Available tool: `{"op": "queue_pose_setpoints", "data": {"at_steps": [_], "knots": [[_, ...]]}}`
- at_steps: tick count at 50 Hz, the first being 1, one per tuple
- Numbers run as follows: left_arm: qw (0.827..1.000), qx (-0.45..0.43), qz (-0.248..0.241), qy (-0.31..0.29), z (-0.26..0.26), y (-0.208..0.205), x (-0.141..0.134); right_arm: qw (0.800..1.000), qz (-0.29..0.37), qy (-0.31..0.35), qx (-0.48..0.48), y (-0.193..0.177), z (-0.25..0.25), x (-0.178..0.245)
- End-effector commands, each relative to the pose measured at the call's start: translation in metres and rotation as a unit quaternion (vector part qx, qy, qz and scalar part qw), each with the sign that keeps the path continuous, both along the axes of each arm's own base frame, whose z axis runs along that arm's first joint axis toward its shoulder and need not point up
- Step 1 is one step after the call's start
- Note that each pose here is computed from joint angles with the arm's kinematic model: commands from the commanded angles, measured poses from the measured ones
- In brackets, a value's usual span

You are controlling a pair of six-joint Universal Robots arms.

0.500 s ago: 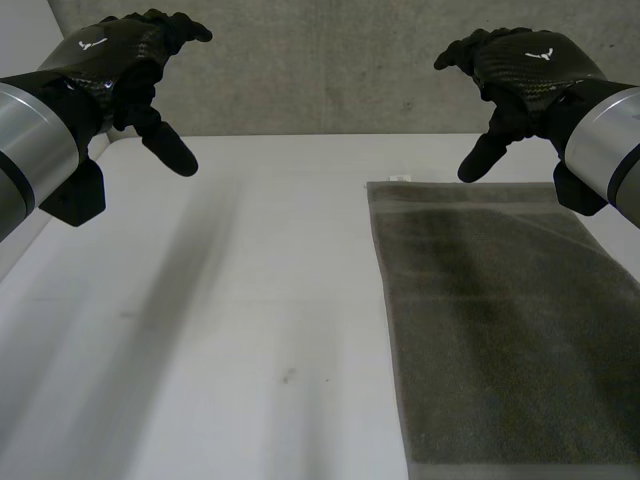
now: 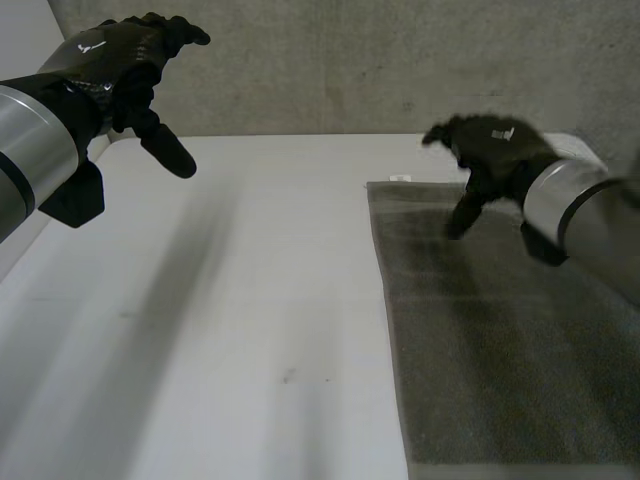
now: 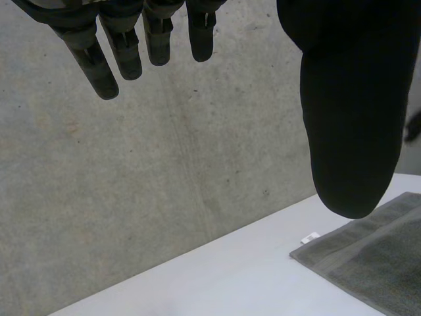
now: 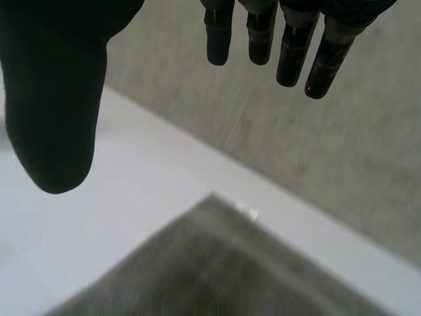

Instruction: Fold the laundry

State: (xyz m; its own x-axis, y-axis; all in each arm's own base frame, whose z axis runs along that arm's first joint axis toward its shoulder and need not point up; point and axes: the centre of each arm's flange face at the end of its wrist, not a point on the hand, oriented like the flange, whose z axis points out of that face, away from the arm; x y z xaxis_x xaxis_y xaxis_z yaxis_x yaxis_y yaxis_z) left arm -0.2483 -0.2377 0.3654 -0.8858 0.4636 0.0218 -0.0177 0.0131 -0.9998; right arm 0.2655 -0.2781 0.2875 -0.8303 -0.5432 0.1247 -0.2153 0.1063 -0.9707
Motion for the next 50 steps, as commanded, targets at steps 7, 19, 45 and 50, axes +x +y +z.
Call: {"op": "queue_pose_setpoints", "data": {"at_steps": [7,19,45,50], "knots": [[1.0,-0.001,0.002,0.0,-0.003,-0.003,-0.001,0.992,-0.089,0.001,0.087,0.004,-0.106,0.017],[1.0,-0.005,0.002,0.001,-0.007,-0.005,-0.002,0.991,-0.059,-0.021,0.118,0.042,-0.147,0.048],[1.0,-0.003,0.002,0.0,-0.008,-0.005,-0.001,0.993,-0.084,0.048,0.07,0.042,-0.181,0.048],[1.0,-0.003,0.002,0.0,-0.008,-0.004,-0.001,0.993,-0.094,0.046,0.06,0.04,-0.181,0.048]]}}
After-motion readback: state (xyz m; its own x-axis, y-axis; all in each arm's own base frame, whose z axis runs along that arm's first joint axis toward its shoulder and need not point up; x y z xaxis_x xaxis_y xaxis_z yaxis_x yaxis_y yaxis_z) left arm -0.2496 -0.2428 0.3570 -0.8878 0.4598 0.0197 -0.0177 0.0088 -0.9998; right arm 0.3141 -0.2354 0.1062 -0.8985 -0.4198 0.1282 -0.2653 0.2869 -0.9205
